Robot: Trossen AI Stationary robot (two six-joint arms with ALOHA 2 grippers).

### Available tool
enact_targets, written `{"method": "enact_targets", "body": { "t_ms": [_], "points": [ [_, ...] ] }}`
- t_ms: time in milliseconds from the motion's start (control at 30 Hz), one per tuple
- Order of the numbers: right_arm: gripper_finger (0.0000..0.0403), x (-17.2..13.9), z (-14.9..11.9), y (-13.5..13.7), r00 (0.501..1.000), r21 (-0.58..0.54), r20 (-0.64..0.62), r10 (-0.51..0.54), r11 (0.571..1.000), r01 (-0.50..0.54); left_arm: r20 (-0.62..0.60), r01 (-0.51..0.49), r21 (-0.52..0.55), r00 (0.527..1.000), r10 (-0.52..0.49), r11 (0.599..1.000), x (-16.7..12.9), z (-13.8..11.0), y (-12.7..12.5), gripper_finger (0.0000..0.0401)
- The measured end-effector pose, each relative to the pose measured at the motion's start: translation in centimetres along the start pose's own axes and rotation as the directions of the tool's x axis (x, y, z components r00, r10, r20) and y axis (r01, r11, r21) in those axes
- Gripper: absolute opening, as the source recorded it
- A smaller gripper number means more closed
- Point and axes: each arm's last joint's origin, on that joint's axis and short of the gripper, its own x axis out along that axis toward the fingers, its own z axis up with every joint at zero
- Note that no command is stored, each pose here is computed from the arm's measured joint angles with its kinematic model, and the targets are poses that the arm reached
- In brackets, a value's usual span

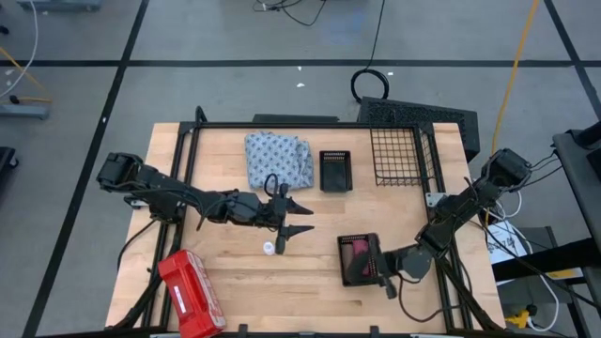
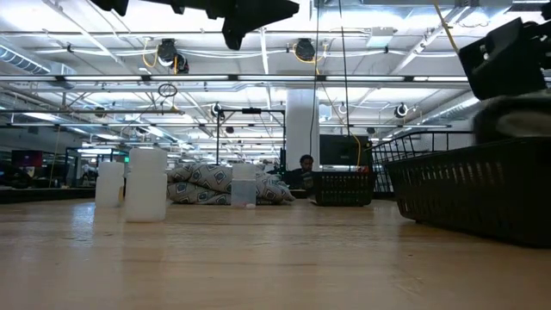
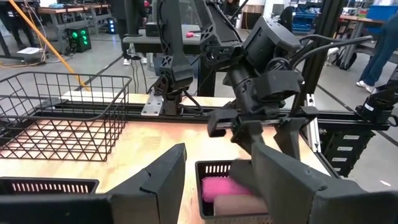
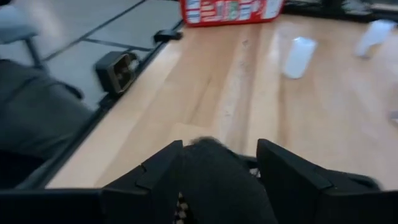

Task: Pick & Place Medicine items
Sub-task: Put the black bandage into the bottom black basket

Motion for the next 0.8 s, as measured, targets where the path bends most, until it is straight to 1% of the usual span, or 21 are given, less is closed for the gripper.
{"method": "enact_targets", "body": {
  "t_ms": [67, 200, 300, 400, 467, 533, 633, 700, 767, 800],
  "points": [
    [0.0191, 0.0, 0.0, 0.1, 0.999, 0.026, -0.008, 0.034, 0.999, -0.034, -0.001, 0.000, 0.000, 1.000, 0.000, 1.000, 0.0, 0.0, 0.0, 0.0191],
    [0.0188, 0.0, 0.0, 0.2, 0.998, 0.077, -0.014, 0.058, 0.995, -0.057, -0.001, 0.000, 0.000, 1.000, 0.000, 1.000, 0.0, 0.0, 0.0, 0.0191],
    [0.0188, 0.0, 0.0, 0.2, 0.998, 0.092, -0.014, 0.058, 0.994, -0.056, -0.001, 0.000, 0.000, 1.000, 0.000, 1.000, 0.0, 0.0, 0.0, 0.0191],
    [0.0187, 0.0, 0.0, 0.2, 0.998, 0.127, -0.013, 0.058, 0.990, -0.056, -0.001, 0.000, 0.000, 1.000, 0.000, 1.000, 0.0, 0.0, 0.0, 0.0191],
    [0.0185, 0.0, 0.2, 0.2, 0.998, 0.161, 0.009, 0.064, 0.985, -0.065, -0.001, 0.000, 0.000, 1.000, 0.000, 1.000, 0.0, 0.0, 0.0, 0.0191],
    [0.0185, -0.3, 1.0, 0.3, 0.994, 0.189, 0.065, 0.088, 0.977, -0.099, -0.001, 0.000, 0.000, 1.000, 0.000, 1.000, 0.0, 0.0, 0.0, 0.0191],
    [0.0185, -1.1, 2.7, 0.6, 0.963, 0.189, 0.190, 0.192, 0.955, -0.228, -0.001, 0.000, 0.000, 1.000, 0.000, 1.000, 0.0, 0.0, 0.0, 0.0191],
    [0.0184, -1.8, 4.2, 0.7, 0.915, 0.151, 0.308, 0.260, 0.936, -0.317, -0.001, 0.000, 0.000, 1.000, 0.000, 1.000, 0.0, 0.0, 0.0, 0.0191],
    [0.0183, -2.5, 5.4, 0.8, 0.862, 0.092, 0.431, 0.268, 0.937, -0.338, -0.001, 0.000, 0.000, 1.000, 0.000, 1.000, 0.0, 0.0, 0.0, 0.0191],
    [0.0183, -2.7, 5.8, 0.8, 0.842, 0.068, 0.469, 0.266, 0.940, -0.334, -0.001, 0.000, 0.000, 1.000, 0.000, 1.000, 0.0, 0.0, 0.0, 0.0191]
  ]
}}
